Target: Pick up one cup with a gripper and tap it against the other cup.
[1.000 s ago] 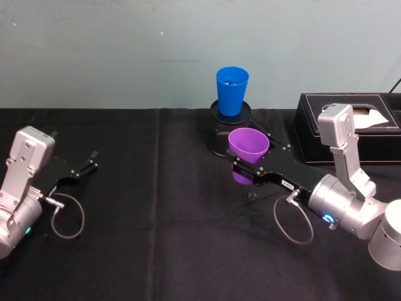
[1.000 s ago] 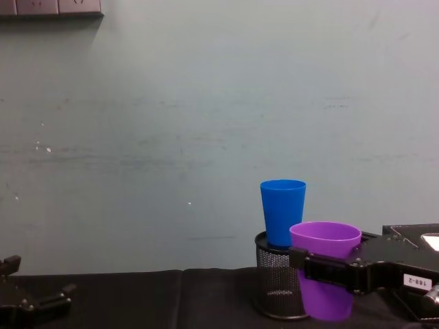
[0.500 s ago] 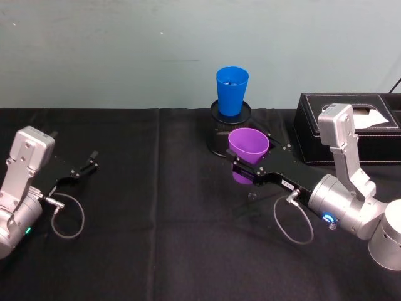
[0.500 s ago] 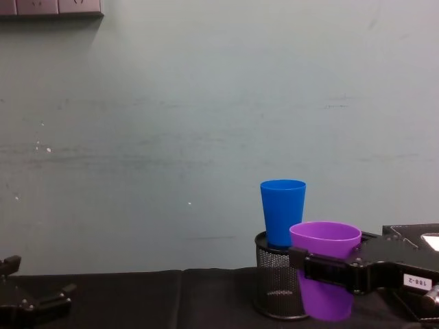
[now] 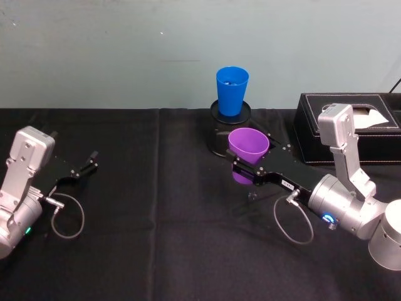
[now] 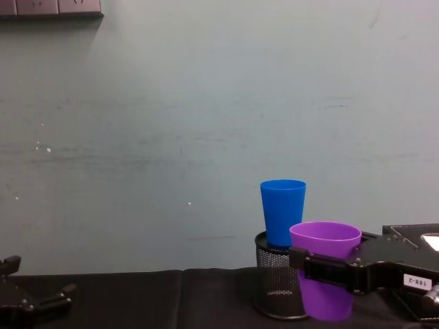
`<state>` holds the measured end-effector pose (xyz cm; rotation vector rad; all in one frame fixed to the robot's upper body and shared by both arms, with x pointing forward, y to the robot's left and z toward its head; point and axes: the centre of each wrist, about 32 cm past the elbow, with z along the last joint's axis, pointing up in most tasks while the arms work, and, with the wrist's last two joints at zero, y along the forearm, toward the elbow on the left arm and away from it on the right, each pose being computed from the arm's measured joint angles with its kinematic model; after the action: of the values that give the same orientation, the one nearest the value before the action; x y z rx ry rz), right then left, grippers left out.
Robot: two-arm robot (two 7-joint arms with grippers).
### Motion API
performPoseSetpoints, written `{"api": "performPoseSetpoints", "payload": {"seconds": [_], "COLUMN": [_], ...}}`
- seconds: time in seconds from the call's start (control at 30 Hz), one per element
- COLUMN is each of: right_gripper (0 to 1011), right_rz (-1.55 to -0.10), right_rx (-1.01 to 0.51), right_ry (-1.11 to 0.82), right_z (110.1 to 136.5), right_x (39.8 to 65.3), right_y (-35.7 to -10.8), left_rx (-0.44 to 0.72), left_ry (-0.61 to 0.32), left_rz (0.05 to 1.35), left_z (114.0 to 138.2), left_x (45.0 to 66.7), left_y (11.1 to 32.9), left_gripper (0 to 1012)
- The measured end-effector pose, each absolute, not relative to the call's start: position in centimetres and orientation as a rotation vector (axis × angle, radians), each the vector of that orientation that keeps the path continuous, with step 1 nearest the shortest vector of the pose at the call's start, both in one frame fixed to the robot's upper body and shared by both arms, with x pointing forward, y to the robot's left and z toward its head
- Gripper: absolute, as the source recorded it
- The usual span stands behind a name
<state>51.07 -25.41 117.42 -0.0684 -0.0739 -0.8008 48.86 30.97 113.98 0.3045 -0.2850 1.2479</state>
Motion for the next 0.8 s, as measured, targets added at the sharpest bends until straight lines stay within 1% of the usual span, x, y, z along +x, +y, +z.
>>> {"api": "performPoseSetpoints", "payload": {"seconds": [0.8], "right_gripper": [734], "right_rz": [-0.801], "right_rx": [-0.068], "right_ry": [-0.074], "right_z": [117.42], "right_x": [51.07], "right_y": [-25.41], "left_rx": [0.305], "left_ry": [-0.285], "left_rz": [1.248], "left_z": [113.98], "left_x": [48.86], "left_y": [30.97], "left_gripper": [1000]}}
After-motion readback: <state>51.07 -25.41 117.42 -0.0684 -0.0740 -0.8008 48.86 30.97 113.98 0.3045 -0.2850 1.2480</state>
